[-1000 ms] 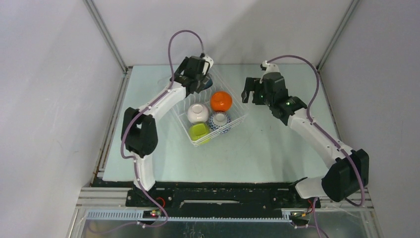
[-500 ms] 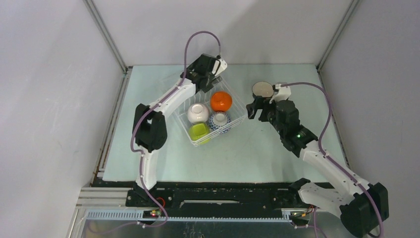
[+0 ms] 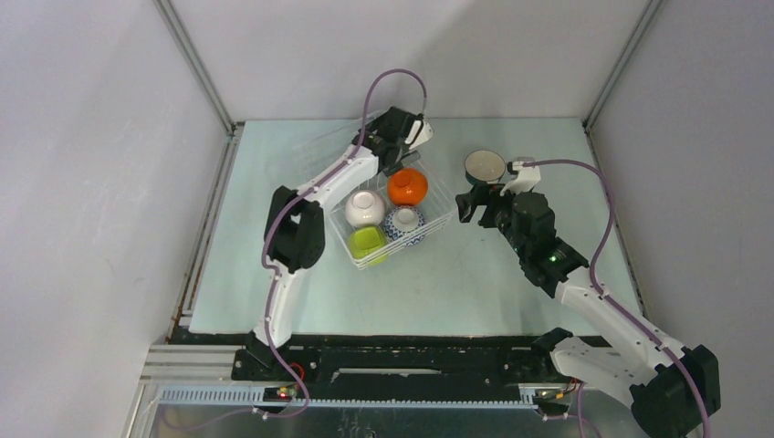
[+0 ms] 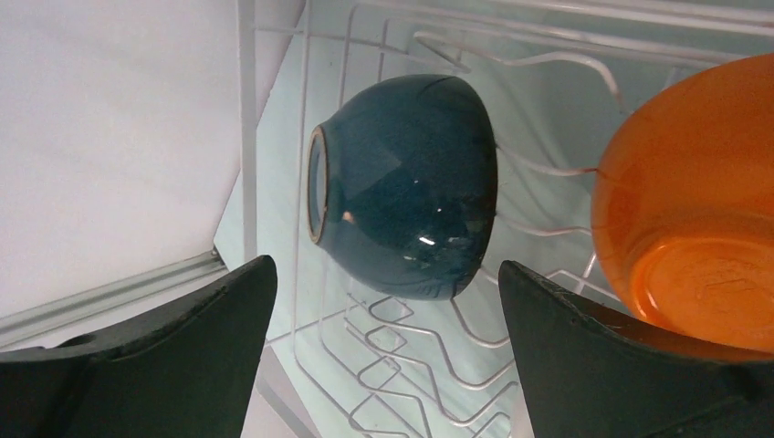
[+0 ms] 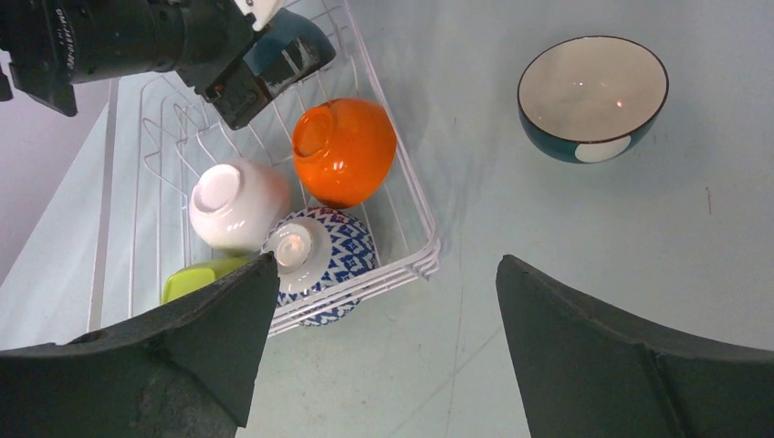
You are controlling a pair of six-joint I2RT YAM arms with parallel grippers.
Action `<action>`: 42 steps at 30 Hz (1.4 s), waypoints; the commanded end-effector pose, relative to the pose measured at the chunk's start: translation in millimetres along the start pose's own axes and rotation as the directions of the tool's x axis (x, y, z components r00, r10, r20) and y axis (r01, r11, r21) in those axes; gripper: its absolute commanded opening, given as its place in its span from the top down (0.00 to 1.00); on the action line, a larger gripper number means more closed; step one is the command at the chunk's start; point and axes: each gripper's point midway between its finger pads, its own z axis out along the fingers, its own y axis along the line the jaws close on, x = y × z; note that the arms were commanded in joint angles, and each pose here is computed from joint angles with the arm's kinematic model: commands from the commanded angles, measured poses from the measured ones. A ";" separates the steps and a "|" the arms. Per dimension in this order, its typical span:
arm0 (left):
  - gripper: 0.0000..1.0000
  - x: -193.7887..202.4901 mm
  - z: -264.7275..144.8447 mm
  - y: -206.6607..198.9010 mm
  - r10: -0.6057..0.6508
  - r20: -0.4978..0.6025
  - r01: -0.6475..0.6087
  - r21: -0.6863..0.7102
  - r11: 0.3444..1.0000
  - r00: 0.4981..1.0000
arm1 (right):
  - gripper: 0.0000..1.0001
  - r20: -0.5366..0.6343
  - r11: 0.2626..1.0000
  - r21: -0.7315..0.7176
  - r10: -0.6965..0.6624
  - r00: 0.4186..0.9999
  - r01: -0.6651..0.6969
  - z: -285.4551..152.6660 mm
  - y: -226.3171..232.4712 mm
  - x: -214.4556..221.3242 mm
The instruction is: Unload the bowls from the dish rack
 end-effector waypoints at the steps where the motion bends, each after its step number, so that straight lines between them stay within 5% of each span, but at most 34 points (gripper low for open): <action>1: 0.00 -11.6 -0.8 9.7 0.013 0.017 -0.012 -0.030 0.999 1.000 | 0.04 0.041 1.000 0.003 0.023 0.999 -0.023 1.8 2.7 -8.5; 30: 0.02 -2.8 24.8 34.1 0.033 -0.029 -0.037 -0.121 0.992 0.999 | 0.04 0.017 1.000 -0.010 0.017 1.000 -0.017 9.5 5.0 -0.5; 42: 0.18 -9.7 26.9 42.3 0.054 -0.001 -0.054 -0.154 0.987 0.999 | 0.04 0.020 1.000 -0.027 0.014 1.000 -0.013 8.8 8.4 -1.9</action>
